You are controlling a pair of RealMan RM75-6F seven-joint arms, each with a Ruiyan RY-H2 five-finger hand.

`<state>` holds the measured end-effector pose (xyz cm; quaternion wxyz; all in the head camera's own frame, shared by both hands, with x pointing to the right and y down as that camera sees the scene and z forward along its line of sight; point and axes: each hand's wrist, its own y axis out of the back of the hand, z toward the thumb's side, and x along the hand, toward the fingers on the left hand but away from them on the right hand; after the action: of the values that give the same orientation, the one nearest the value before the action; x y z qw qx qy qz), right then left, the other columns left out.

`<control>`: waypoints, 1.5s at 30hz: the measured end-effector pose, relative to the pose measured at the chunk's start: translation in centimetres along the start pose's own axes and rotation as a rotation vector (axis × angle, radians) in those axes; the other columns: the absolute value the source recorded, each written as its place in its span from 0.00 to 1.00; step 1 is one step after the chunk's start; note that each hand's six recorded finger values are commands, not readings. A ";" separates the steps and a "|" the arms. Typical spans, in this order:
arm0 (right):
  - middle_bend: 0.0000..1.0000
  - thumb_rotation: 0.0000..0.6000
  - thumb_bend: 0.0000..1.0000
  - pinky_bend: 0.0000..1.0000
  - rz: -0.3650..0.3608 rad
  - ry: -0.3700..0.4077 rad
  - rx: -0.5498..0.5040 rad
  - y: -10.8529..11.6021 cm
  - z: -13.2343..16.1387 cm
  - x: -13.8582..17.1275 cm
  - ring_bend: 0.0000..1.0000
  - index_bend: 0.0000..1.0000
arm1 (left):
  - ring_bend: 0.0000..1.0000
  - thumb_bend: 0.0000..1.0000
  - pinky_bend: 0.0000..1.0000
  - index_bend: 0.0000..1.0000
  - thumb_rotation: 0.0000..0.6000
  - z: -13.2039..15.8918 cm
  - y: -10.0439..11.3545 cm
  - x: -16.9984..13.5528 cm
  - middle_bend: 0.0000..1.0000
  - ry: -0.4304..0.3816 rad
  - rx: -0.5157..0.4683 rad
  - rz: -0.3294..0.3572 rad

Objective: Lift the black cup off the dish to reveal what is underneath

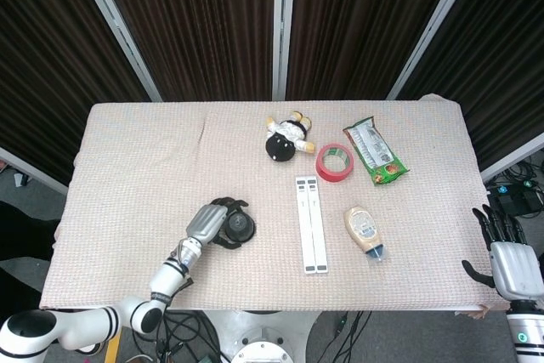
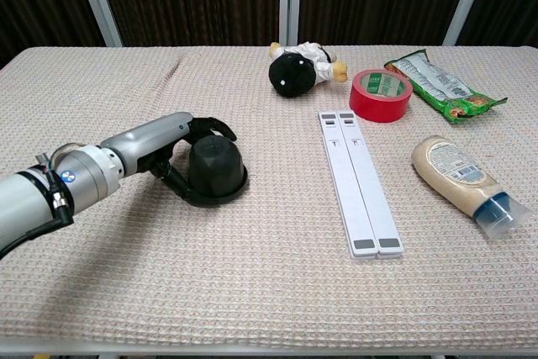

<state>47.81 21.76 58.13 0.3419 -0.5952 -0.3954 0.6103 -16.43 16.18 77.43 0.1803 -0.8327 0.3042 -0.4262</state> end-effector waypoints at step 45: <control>0.00 1.00 0.13 0.00 -0.018 0.014 -0.015 0.0 0.4 0.2 0.00 0.00 | 0.24 0.21 0.26 0.36 1.00 -1.6 14.7 -0.1 0.40 0.121 0.204 0.065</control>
<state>47.45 21.90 58.08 0.3456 -0.5986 -0.4029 0.5999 -22.99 5.14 70.01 0.2592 -0.7726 0.2963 -0.4981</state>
